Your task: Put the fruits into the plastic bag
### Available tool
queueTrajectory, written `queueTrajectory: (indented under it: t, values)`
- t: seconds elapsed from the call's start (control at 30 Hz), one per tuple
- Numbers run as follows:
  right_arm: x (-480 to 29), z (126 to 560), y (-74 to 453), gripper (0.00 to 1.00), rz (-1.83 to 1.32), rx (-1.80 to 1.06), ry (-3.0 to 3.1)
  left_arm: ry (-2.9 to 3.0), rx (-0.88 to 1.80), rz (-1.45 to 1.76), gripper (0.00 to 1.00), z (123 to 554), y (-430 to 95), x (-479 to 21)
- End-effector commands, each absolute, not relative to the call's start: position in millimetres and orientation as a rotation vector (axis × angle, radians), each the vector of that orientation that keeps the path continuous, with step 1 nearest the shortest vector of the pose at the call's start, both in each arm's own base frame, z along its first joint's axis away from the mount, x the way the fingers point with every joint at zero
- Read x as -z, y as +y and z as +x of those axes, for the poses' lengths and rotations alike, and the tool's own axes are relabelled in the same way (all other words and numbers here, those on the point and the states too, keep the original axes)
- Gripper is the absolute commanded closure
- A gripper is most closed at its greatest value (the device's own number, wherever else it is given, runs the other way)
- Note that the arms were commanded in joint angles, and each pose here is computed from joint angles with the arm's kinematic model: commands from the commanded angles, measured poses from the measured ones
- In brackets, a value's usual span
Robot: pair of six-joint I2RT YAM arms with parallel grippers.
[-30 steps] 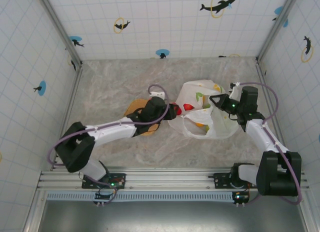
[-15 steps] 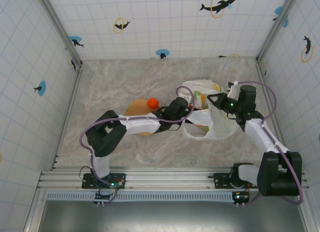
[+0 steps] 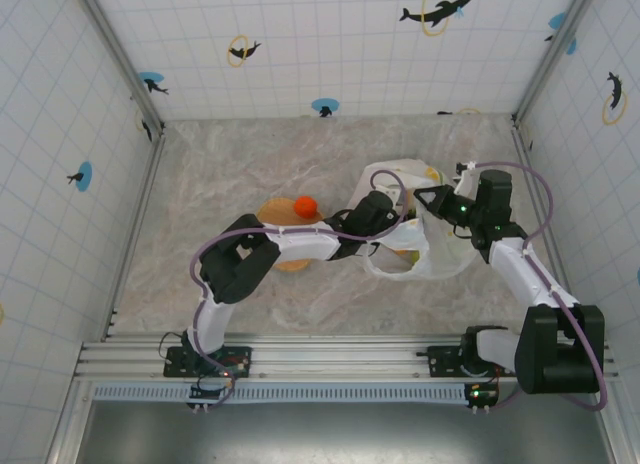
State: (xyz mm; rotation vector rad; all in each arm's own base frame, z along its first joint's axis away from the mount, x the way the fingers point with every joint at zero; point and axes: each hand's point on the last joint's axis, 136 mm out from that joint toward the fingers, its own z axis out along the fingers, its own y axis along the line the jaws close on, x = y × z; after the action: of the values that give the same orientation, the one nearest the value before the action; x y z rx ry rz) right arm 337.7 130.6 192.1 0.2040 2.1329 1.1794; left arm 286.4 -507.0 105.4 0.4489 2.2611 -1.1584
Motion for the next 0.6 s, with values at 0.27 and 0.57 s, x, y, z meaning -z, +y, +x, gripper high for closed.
queueTrajectory:
  t: [0.27,0.57]
  values:
    - [-201.7,345.2,128.2,1.0,0.177,-1.166,2.087,2.129,1.093,0.543,0.15,282.3,-486.9,-144.1]
    - [-197.3,344.0,125.9,1.0,0.188,-1.162,2.094,2.147,1.073,0.518,0.15,282.1,-452.9,-146.7]
